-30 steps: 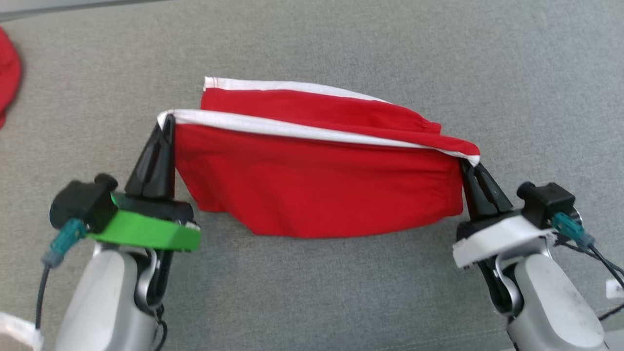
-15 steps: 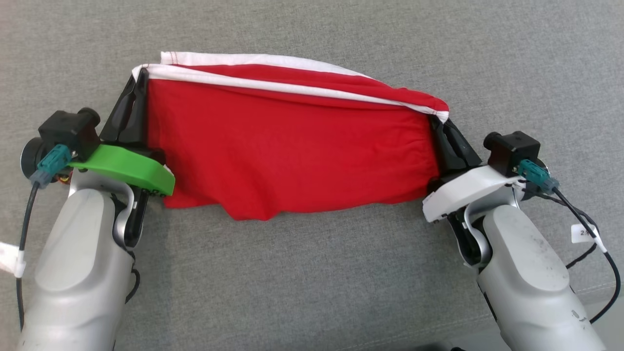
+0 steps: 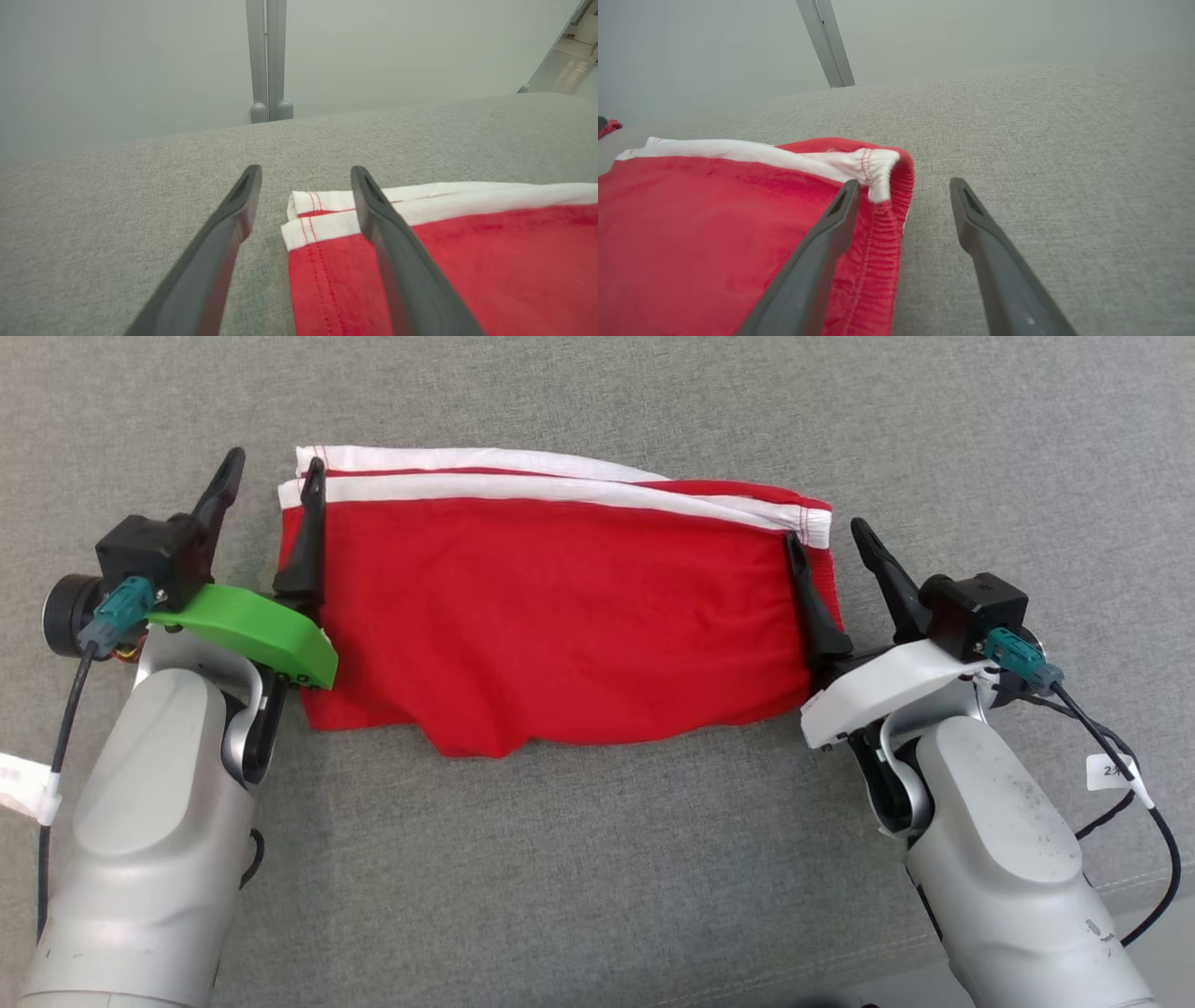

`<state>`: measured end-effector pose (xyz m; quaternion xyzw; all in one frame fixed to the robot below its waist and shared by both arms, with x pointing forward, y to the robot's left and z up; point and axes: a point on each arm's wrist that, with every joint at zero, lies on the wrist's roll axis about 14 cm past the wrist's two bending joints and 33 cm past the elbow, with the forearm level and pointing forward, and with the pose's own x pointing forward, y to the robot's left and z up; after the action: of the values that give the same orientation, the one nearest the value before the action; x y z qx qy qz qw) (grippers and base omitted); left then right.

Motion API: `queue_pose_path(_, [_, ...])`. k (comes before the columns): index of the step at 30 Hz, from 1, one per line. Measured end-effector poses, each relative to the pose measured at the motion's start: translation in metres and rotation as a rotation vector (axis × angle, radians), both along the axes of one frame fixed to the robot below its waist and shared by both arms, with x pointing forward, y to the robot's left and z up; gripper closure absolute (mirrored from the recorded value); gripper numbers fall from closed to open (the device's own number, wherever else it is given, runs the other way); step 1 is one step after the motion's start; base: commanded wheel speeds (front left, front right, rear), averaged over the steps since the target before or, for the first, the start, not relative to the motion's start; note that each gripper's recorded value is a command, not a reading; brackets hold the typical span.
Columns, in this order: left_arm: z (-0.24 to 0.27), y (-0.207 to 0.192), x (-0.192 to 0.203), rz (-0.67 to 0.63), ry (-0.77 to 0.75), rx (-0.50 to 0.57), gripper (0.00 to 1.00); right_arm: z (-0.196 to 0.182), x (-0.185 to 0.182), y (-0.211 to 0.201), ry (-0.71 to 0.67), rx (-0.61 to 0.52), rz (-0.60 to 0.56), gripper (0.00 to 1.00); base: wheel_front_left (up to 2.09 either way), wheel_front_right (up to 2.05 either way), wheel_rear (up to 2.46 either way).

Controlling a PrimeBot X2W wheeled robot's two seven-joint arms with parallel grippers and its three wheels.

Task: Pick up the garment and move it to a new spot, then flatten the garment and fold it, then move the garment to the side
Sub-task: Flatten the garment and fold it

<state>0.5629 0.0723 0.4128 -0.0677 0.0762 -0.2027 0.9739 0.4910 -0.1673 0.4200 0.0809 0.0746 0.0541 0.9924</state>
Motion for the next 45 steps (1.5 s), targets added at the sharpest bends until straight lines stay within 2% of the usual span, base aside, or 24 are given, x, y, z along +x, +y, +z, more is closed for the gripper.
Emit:
queue_pose_path(9, [0.03,-0.005,0.002,-0.012,-0.07,-0.028,0.0,0.013,-0.013,-0.011,-0.038,0.015,-0.044,0.0,0.0,0.0,0.0])
queue_pose_path(19, [0.054,0.014,-0.04,0.033,-0.126,-0.065,0.0,0.013,-0.037,-0.018,-0.002,0.009,-0.072,0.0,0.0,0.0,0.0])
queue_pose_path(29, [0.064,0.049,-0.1,0.167,-0.135,-0.107,0.0,0.006,-0.047,0.0,0.129,0.029,-0.013,0.0,0.0,0.0,0.0])
queue_pose_path(41, [0.076,0.098,-0.145,0.346,-0.157,-0.122,0.0,-0.032,-0.045,0.033,0.358,0.033,0.089,0.0,0.0,0.0,0.0])
queue_pose_path(43, [0.078,0.103,-0.149,0.364,-0.161,-0.12,0.0,-0.034,-0.043,0.038,0.381,0.043,0.1,0.5,0.0,0.0,0.0])
queue_pose_path(45, [0.08,0.106,-0.153,0.375,-0.169,-0.118,0.0,-0.034,-0.042,0.042,0.393,0.049,0.111,0.72,0.0,0.0,0.0])
